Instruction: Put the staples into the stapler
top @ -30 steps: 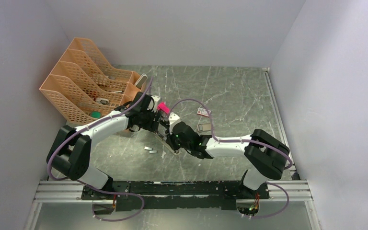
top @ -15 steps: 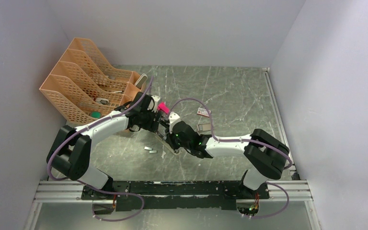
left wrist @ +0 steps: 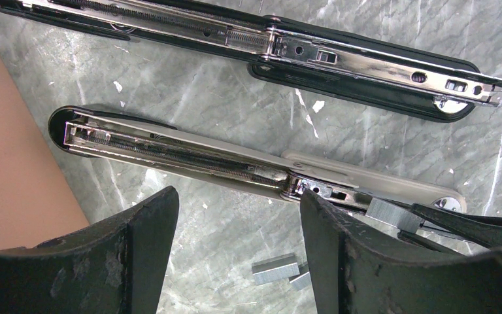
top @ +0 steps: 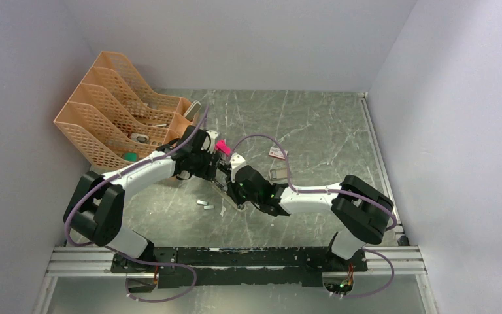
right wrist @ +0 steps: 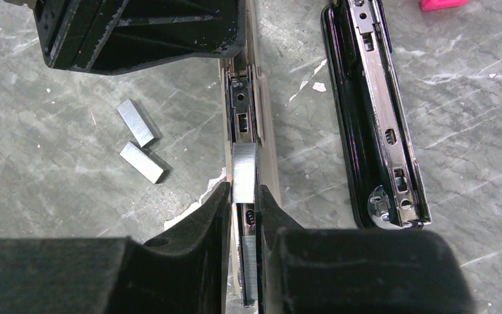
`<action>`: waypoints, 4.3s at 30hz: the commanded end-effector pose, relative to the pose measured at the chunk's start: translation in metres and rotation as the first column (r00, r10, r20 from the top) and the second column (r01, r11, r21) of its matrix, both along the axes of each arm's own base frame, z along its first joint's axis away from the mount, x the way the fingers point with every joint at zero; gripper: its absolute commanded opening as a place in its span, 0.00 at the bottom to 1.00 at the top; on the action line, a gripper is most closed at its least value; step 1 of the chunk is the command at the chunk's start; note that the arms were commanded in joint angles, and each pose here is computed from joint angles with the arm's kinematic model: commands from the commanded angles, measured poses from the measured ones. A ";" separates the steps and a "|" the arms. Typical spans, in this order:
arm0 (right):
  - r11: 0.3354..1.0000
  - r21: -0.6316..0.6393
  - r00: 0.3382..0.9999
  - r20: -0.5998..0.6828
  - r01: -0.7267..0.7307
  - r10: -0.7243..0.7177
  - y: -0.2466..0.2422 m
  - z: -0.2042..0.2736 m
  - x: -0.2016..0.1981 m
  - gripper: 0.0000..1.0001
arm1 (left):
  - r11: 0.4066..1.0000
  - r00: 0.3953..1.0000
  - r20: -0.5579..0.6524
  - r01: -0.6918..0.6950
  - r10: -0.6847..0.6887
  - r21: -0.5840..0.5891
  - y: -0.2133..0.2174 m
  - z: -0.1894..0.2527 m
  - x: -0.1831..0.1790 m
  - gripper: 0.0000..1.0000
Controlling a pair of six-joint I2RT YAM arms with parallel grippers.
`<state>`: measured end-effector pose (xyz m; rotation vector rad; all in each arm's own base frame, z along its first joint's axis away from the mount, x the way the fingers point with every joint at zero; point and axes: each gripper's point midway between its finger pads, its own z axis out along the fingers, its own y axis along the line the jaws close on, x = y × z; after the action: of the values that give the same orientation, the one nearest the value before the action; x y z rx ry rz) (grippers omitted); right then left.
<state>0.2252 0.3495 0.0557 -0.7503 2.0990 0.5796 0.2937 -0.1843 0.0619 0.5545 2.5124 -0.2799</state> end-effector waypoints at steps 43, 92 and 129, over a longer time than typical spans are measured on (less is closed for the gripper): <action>0.999 0.033 0.998 0.055 0.001 -0.003 0.003 0.024 0.009 0.00 | 1.000 0.999 0.041 0.011 -0.012 0.005 -0.001 0.007 0.002 0.73; 0.999 -0.043 0.999 -0.036 -0.018 0.017 0.003 -0.006 0.000 0.00 | 1.000 0.999 0.041 0.012 -0.012 0.005 -0.001 0.007 0.002 0.73; 0.990 -0.142 0.996 -0.088 -0.017 0.004 -0.008 -0.026 -0.006 0.00 | 1.000 0.999 0.041 0.011 -0.011 0.007 -0.001 0.007 0.002 0.73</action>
<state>0.2253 0.3532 0.0491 -0.7870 2.1670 0.5491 0.2929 -0.1852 0.0617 0.5690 2.5093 -0.2776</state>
